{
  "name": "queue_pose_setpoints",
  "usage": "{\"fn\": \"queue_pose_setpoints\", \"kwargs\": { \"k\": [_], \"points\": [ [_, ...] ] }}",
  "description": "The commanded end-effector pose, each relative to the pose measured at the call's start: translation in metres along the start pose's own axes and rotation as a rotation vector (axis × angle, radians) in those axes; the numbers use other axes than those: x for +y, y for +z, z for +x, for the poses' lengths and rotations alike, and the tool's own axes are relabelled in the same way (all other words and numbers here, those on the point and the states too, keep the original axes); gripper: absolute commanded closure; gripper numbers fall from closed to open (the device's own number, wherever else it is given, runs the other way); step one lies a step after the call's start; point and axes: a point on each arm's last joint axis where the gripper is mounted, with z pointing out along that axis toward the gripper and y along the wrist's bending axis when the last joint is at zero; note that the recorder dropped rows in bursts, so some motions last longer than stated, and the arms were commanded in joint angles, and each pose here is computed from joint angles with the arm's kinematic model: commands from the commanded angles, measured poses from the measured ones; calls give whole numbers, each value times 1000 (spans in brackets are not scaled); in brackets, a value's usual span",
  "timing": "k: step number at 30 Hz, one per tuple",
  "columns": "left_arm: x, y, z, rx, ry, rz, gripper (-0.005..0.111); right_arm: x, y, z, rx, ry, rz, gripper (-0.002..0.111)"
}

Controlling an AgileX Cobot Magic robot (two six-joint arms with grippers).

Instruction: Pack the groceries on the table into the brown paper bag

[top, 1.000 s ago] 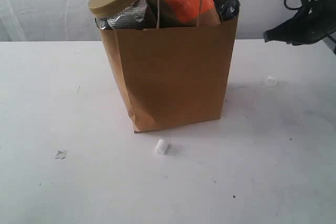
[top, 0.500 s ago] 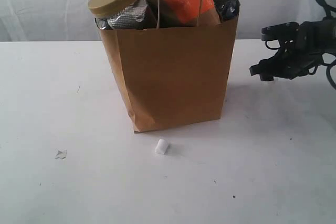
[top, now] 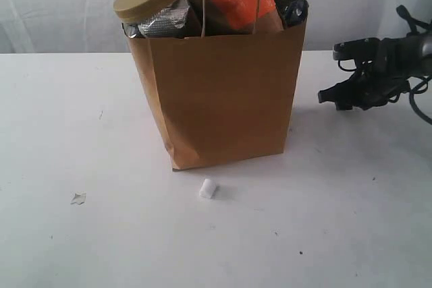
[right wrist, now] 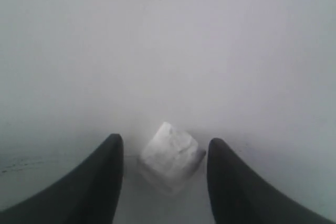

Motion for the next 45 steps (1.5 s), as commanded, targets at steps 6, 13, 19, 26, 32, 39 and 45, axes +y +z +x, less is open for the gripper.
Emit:
{"fn": "queue_pose_setpoints", "kwargs": {
  "k": [6,13,19,26,32,39,45],
  "points": [
    [-1,0,1,-5,-14,8,107,-3,-1,-2,-17,9,5,98],
    [-1,0,1,-5,-14,8,107,-4,-18,-3,51,6,5,108],
    [-1,0,1,-5,-14,8,107,-8,-83,-19,106,-51,8,108],
    [-1,0,1,-5,-14,8,107,-8,-169,-51,-97,-98,-118,108],
    [-1,0,1,-5,-14,8,107,-16,-212,-64,-250,-100,-492,108],
    [-1,0,1,-5,-14,8,107,-8,-234,-66,-363,-207,-783,108],
    [-1,0,1,-5,-14,8,107,9,-249,-77,-539,-234,-929,108]
  ]
}}
